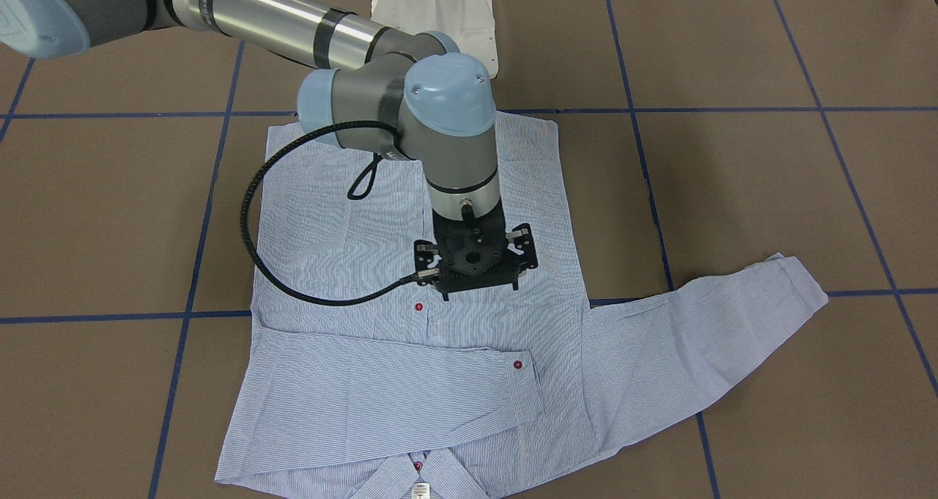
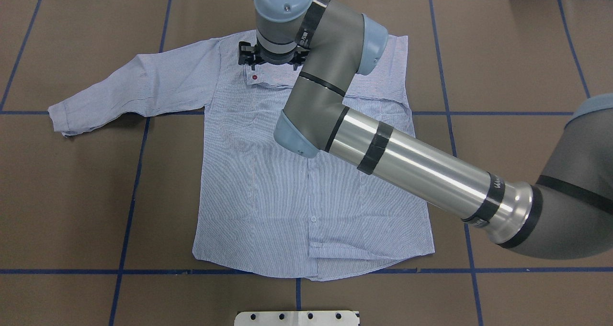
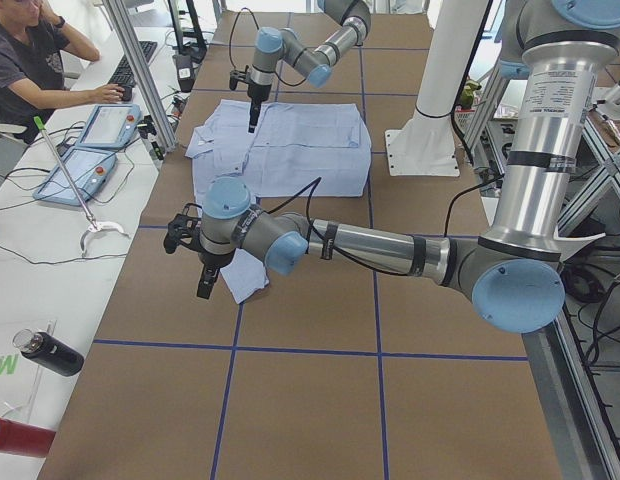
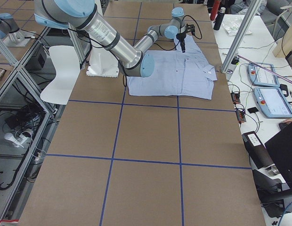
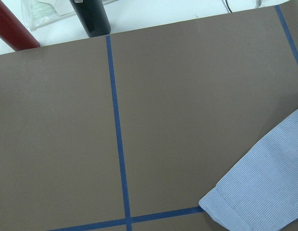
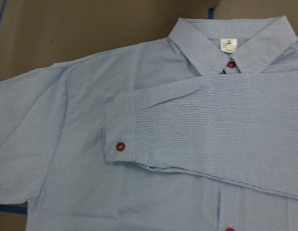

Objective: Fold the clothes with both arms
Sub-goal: 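Lift the cuff with the right gripper and fold it across the shirt toward the collar, then release the sleeve and raise the right gripper while the left gripper grasps the other cuff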

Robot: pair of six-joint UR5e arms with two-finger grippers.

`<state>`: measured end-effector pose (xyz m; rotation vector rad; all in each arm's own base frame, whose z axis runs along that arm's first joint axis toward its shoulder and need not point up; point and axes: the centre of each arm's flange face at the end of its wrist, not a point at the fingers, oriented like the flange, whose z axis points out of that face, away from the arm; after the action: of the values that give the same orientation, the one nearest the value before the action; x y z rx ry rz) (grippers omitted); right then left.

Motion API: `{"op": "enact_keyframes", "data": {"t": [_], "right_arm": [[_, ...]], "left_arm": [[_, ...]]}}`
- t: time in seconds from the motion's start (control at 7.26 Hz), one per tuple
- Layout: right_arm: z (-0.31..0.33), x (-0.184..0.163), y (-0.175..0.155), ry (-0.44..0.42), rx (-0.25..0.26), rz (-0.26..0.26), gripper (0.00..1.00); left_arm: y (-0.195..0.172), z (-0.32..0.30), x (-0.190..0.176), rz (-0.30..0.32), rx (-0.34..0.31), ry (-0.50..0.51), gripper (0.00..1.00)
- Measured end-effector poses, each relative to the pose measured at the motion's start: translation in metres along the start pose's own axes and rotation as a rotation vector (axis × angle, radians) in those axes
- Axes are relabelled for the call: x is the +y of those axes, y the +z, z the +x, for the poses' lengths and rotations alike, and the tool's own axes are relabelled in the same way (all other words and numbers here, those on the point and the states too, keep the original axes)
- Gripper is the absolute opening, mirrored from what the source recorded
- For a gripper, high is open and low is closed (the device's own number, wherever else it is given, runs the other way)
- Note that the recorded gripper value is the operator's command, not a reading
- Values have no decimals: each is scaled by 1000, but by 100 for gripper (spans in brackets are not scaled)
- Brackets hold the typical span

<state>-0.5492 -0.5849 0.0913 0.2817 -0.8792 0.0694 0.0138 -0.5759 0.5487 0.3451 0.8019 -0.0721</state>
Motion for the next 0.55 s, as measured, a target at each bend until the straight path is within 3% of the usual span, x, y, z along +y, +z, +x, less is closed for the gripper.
{"op": "enact_keyframes", "data": {"t": [0.14,0.55], "right_arm": [[36,11,-17,6,19,-30,99],[147,37,-74,-80,79,-85,99]], "left_arm": [[23,17,10,-2,-2,-78,100],[84,77,42,15,20,-371,98]]}}
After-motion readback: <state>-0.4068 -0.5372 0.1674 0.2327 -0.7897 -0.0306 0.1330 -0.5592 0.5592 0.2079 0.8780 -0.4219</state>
